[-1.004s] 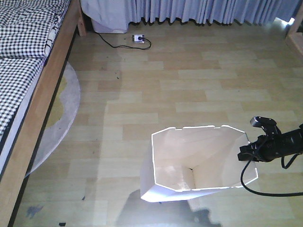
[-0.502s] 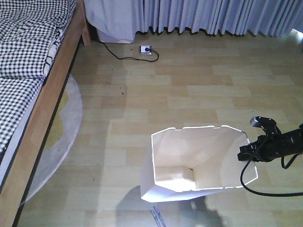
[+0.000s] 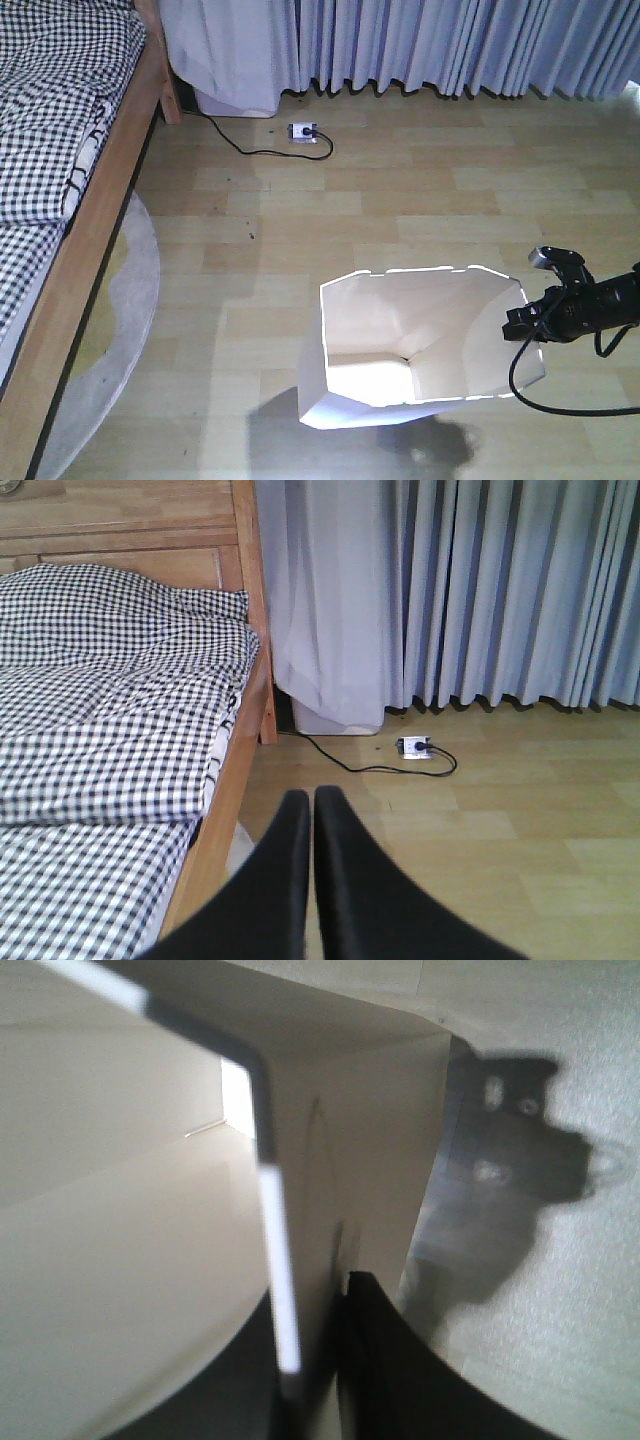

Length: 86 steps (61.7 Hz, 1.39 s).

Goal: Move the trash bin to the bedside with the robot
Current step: 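Drive on to the floor beside the bed near the curtains, bin held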

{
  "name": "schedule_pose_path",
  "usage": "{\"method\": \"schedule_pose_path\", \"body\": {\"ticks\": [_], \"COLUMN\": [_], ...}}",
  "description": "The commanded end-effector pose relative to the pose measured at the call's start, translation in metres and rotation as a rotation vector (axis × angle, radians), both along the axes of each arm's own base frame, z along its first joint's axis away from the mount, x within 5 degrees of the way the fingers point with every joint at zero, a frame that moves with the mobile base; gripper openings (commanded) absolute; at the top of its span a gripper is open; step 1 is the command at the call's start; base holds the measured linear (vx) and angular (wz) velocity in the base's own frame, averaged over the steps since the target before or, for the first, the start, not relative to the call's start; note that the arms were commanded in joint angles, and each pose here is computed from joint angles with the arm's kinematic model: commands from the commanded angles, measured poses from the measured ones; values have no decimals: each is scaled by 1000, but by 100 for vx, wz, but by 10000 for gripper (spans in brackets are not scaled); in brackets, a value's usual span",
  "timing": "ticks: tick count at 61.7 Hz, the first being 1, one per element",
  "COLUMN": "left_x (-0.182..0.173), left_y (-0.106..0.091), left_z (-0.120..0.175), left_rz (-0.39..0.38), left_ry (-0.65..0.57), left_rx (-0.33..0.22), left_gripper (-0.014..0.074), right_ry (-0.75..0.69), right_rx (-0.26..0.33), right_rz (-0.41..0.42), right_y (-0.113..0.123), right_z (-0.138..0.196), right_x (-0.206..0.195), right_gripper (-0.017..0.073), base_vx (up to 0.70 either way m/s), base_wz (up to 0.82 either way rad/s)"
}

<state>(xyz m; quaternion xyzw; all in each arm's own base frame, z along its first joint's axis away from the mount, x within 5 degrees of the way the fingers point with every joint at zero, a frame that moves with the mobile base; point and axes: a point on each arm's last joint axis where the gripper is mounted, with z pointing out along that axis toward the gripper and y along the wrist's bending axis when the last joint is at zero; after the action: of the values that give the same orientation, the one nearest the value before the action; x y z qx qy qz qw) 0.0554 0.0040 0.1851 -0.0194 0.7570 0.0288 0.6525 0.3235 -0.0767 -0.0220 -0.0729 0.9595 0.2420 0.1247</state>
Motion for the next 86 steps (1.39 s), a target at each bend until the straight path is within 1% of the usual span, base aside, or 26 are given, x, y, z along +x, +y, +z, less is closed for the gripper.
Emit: {"method": "schedule_pose_path", "body": {"ticks": [1,86], "left_x": [0,0], "left_y": [0,0], "left_z": [1,1], "left_rz": [-1,-1], "left_ry": [-66,-66], "left_rx": [0,0], "left_gripper": [-6,-6], "right_ry": [-77,-77], "right_rx": [195,195], "right_rz": [-5,-5], "right_y": [10,10], "right_z": [37,37], "right_x": [12,12], "right_gripper": [-5,-5], "base_vx": [36,33], "base_wz": [0,2]}}
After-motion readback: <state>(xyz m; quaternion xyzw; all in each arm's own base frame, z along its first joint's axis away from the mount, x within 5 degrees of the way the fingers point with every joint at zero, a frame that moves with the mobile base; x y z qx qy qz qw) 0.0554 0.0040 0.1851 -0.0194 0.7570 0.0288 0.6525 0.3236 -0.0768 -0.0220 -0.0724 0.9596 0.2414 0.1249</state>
